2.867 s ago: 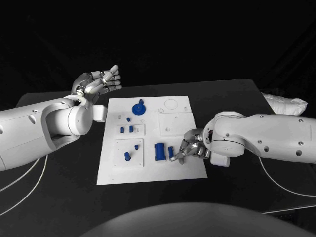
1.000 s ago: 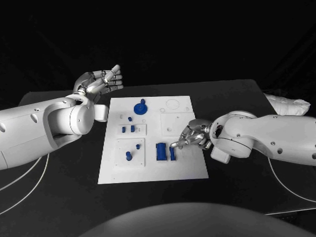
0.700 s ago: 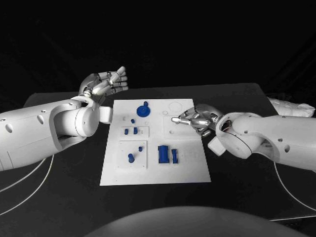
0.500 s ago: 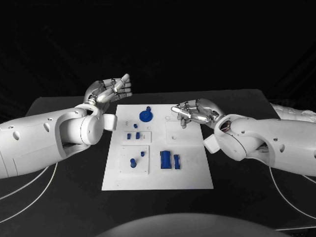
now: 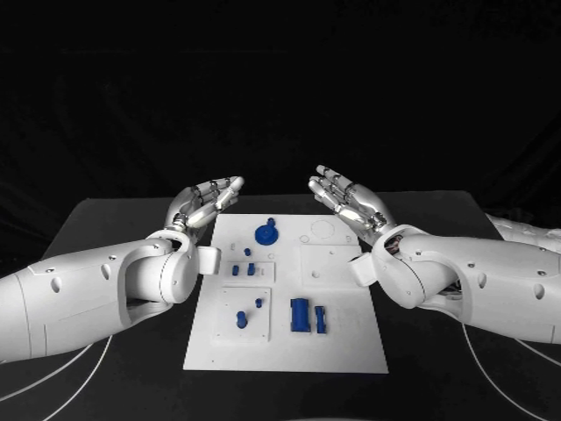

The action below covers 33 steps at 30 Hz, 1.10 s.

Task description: Assemble the parts on the task board

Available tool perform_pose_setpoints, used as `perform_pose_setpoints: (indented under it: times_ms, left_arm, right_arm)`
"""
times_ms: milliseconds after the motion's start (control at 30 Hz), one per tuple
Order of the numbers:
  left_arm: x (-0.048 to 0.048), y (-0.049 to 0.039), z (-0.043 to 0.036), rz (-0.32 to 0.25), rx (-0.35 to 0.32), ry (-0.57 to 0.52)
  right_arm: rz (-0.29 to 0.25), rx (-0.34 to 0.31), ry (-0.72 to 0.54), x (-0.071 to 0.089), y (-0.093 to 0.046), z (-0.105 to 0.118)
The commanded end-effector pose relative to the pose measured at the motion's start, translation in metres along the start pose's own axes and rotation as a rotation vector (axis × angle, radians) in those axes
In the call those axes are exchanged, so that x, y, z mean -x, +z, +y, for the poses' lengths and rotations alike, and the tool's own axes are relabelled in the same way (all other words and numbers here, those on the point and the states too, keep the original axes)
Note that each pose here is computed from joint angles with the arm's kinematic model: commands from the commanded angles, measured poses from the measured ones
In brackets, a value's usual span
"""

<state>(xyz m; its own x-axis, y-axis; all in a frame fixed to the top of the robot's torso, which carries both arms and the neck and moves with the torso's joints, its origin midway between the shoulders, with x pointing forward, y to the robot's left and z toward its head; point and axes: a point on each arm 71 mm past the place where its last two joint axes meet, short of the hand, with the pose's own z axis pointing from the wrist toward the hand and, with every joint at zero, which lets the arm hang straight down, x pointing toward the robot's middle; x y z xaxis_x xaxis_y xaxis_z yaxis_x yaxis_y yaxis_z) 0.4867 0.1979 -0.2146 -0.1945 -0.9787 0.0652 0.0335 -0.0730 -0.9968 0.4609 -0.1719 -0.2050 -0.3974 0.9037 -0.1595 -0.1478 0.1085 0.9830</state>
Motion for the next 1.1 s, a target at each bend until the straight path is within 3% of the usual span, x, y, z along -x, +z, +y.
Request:
perform_pose_setpoints:
  times_ms: [33, 233, 267, 367, 567, 700, 800, 933, 1100]
  left_arm:
    - [-0.0033, -0.0020, -0.0007, 0.006, -0.052, -0.002]
    - [-0.0060, -0.0034, 0.0017, 0.021, -0.062, 0.006]
    - [-0.0027, -0.0029, 0.0047, 0.004, -0.014, -0.002]
    - [-0.0033, -0.0038, 0.0051, -0.003, -0.011, 0.001]
    - [-0.0070, -0.0103, 0.0077, -0.056, 0.008, 0.022]
    - [-0.0092, -0.0177, 0.0091, -0.120, 0.027, 0.043]
    - [-0.0096, -0.0212, 0.0092, -0.152, 0.035, 0.053]
    - [-0.0096, -0.0236, 0.0092, -0.175, 0.040, 0.059]
    - [-0.0096, -0.0239, 0.0091, -0.177, 0.041, 0.059]
  right_arm:
    - [0.036, 0.045, 0.057, -0.005, 0.001, 0.002]
    - [0.047, 0.044, 0.065, -0.008, 0.002, 0.001]
    - [0.019, 0.015, 0.035, -0.006, 0.002, -0.001]
    - [0.003, 0.012, 0.039, -0.005, 0.002, -0.002]
    - [-0.115, -0.016, 0.073, 0.001, 0.000, -0.006]
    - [-0.255, -0.061, 0.112, 0.008, -0.003, -0.013]
    - [-0.329, -0.089, 0.131, 0.012, -0.006, -0.017]
    - [-0.388, -0.114, 0.146, 0.015, -0.009, -0.020]
    - [-0.404, -0.121, 0.150, 0.016, -0.009, -0.021]
